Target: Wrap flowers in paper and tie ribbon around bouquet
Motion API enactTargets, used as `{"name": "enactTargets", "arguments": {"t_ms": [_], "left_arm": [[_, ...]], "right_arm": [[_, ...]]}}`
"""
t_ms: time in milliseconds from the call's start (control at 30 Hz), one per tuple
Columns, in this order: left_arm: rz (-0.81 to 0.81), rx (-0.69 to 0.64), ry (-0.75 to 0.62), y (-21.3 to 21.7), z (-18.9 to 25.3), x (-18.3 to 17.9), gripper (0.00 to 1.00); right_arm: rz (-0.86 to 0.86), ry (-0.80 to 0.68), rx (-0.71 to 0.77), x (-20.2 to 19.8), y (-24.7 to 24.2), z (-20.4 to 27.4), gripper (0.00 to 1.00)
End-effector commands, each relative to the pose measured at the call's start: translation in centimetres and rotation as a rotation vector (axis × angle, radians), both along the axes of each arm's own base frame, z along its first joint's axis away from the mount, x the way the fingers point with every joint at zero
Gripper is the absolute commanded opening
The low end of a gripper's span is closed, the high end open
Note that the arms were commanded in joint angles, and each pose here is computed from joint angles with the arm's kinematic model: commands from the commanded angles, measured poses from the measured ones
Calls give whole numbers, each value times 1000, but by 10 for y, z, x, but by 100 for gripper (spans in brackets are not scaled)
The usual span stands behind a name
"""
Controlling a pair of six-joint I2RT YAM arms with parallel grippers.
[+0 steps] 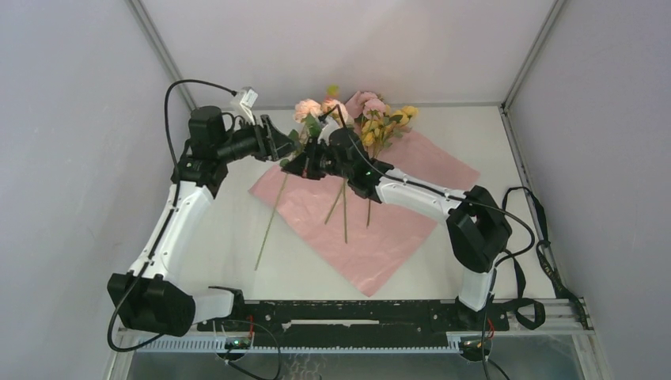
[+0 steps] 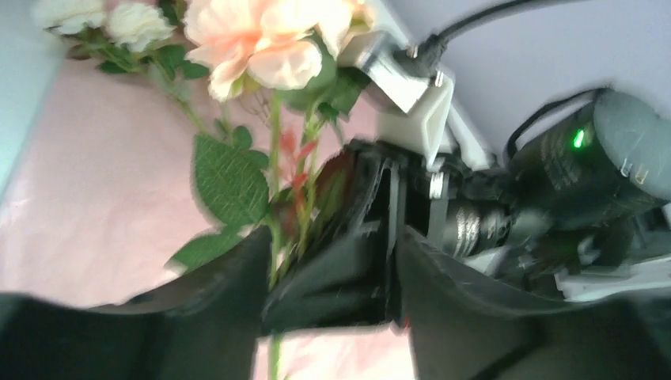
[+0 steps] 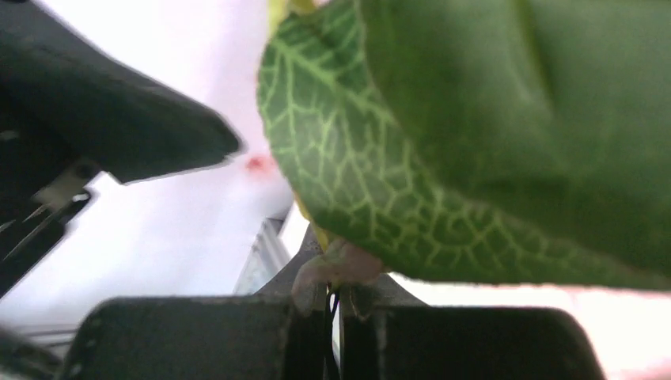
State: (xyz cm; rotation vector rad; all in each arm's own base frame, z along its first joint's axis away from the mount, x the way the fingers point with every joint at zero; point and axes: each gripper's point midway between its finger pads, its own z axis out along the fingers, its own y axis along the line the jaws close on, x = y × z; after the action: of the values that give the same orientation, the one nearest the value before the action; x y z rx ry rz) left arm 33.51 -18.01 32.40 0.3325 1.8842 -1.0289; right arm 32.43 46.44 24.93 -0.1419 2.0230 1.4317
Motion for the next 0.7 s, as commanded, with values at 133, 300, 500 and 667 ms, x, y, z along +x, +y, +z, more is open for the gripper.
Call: {"name": "enactTargets", "arguments": {"t_ms": [133, 300, 500, 667], "left_arm": [[340, 428, 49, 92, -54, 3, 100], [431, 480, 193, 124, -106, 0, 100], [302, 488, 277, 110, -147, -20, 100], [232, 517, 393, 105, -190, -32, 88]], "right_arm": [[-174, 38, -674, 71, -146, -76, 0], [-180, 73, -849, 119, -175, -114, 7], [-215, 44, -901, 179, -197, -113, 51], [-188, -22, -987, 192, -211, -111, 73]]}}
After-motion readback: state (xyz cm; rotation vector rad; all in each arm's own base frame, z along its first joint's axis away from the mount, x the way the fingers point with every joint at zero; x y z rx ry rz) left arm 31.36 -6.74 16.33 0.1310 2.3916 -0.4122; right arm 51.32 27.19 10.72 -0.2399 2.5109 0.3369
